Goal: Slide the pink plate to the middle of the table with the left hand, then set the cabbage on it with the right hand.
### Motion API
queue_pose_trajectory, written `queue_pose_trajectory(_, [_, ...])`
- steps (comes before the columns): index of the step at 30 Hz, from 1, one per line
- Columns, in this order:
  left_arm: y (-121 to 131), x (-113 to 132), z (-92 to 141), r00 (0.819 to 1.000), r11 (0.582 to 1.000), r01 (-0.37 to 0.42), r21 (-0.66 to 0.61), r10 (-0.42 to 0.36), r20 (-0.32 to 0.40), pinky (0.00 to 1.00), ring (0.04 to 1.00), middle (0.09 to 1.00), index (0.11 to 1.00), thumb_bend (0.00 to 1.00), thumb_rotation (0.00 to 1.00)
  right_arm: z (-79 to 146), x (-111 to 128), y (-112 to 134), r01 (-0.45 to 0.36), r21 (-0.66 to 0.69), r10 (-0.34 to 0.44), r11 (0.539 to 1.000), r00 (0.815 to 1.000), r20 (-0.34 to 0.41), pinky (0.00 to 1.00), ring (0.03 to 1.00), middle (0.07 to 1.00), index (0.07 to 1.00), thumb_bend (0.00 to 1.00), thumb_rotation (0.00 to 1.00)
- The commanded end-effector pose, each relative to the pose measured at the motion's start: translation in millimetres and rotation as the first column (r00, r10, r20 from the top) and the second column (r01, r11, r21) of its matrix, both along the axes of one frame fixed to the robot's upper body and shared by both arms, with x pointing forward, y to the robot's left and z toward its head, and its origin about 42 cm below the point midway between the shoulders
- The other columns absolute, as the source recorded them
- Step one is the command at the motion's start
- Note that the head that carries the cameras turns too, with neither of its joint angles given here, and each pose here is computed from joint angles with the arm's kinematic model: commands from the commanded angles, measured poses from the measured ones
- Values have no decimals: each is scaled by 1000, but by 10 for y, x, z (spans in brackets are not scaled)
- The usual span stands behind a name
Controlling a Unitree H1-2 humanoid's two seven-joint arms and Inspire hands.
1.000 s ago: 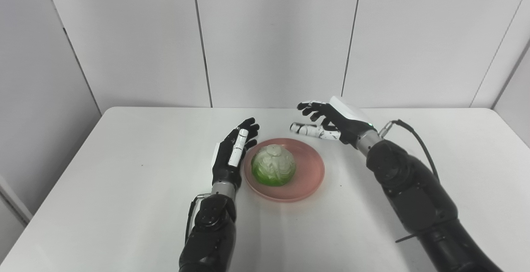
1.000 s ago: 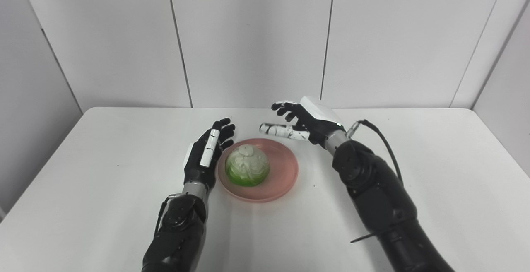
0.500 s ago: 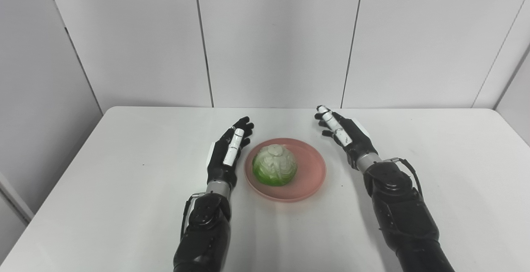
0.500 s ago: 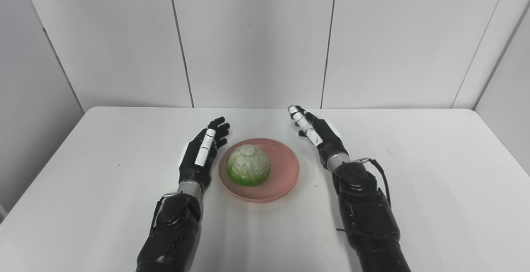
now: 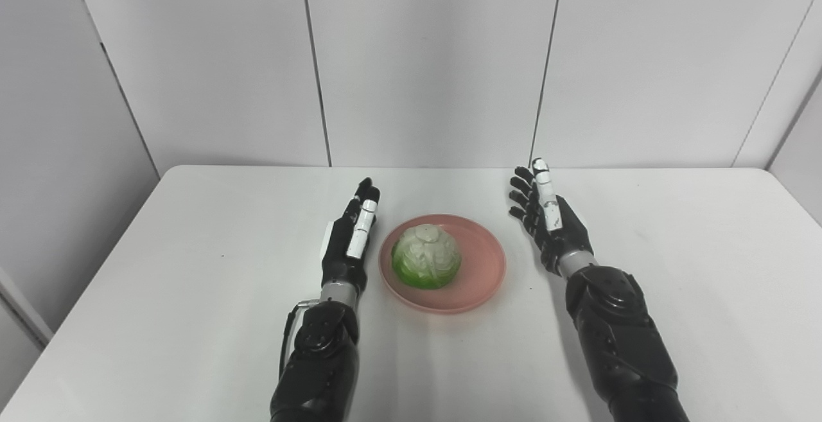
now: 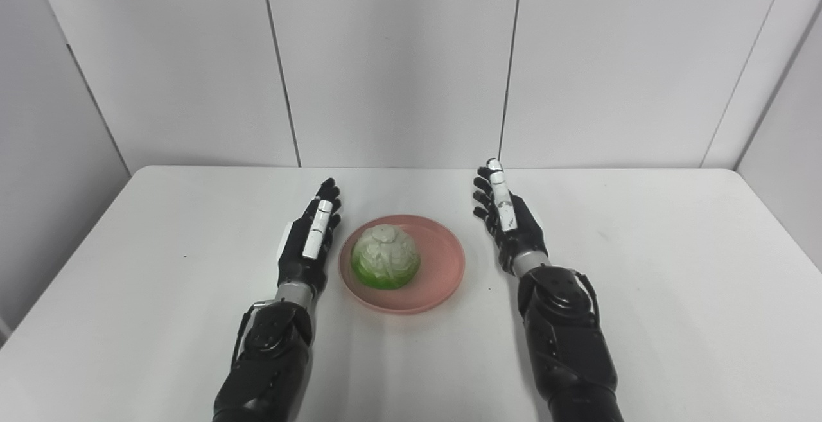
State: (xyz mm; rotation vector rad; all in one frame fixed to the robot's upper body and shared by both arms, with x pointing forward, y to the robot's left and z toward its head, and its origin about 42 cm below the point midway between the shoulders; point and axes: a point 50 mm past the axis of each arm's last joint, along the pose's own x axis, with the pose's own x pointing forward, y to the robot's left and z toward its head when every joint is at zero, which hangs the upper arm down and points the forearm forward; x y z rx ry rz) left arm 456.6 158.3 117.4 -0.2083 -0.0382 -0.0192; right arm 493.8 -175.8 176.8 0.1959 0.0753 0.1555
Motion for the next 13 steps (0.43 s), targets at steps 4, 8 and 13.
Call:
queue_pose_trajectory(4, [-33, -11, -60, 999, 1000, -12, -10, 11, -30, 1000, 1000, 1000, 971, 787, 830, 120, 38, 78, 15, 55, -19, 998, 997, 72, 974, 944, 954, 946, 962, 1000])
queue_pose_trajectory(8, [-58, -10, -28, 999, 998, -17, -65, 14, -49, 1000, 1000, 1000, 963, 808, 811, 15, -11, 81, 29, 31, -32, 999, 996, 79, 996, 956, 963, 960, 950, 1000])
queue_pose_trajectory(13, [-112, -22, 24, 998, 995, -26, -94, 21, -56, 968, 998, 988, 943, 835, 791, -112, -76, 92, 73, 38, -77, 997, 990, 119, 1000, 988, 977, 960, 932, 1000])
